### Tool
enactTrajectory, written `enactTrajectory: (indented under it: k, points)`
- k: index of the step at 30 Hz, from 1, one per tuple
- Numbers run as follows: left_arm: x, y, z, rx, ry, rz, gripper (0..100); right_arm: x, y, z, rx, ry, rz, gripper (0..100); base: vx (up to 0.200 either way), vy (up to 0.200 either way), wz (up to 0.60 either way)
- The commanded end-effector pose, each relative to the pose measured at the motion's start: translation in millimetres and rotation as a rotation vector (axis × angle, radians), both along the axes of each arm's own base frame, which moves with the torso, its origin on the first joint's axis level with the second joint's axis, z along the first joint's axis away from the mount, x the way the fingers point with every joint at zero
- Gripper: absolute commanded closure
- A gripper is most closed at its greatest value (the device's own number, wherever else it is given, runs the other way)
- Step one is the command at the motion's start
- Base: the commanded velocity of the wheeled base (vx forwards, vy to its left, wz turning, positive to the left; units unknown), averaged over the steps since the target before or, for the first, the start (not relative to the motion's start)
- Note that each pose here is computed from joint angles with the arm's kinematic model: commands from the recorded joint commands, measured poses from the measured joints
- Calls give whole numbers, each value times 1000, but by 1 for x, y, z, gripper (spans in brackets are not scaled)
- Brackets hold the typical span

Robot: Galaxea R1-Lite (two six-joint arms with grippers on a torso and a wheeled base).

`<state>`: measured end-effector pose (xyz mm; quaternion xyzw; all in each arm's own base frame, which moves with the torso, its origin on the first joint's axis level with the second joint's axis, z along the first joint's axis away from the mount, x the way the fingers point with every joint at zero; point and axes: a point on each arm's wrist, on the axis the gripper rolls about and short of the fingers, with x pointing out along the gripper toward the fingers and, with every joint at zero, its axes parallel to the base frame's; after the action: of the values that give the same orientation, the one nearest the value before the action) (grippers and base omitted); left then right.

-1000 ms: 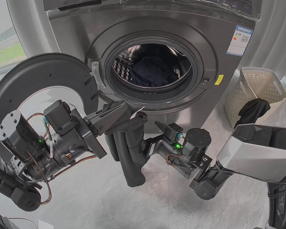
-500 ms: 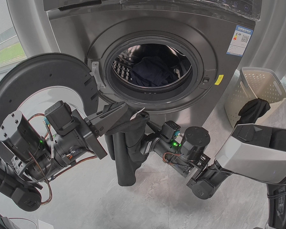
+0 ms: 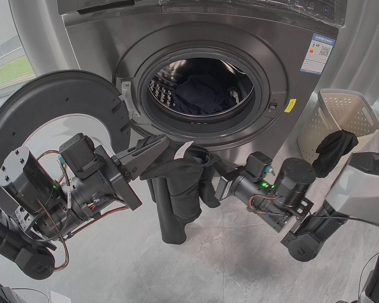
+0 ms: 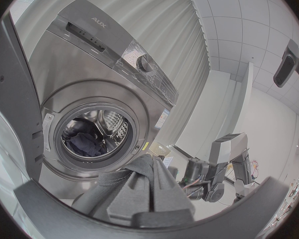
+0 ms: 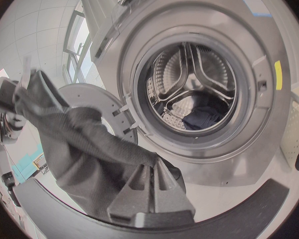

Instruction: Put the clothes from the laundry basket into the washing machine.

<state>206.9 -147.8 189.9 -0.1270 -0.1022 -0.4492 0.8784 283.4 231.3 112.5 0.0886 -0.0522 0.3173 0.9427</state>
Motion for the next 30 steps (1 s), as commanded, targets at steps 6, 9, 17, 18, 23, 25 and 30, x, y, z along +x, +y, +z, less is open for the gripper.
enactTrajectory:
  k: [6,9,17,18,23,25,30]
  points:
    - [6,-4,1,-13,8,-5,100,-39,-52,39,24,-32,-44,100,0,0,0]
    - [11,-9,-3,-8,17,-8,100,-47,-58,34,3,-3,-42,100,0,0,0]
    - [21,-18,10,-80,19,-43,100,-60,-63,10,-64,85,-24,100,0,0,0]
    - [22,-18,11,-88,23,-48,100,-59,-62,9,-65,88,-24,100,0,0,0]
    - [21,-19,12,-93,26,-55,100,-54,-57,-5,-96,130,-19,100,0,0,0]
    - [21,-19,11,-90,27,-56,100,-54,-57,-11,-112,143,-16,0,0,0,0]
    - [19,-18,10,-87,29,-60,100,-52,-53,-20,-131,165,14,0,0,0,0]
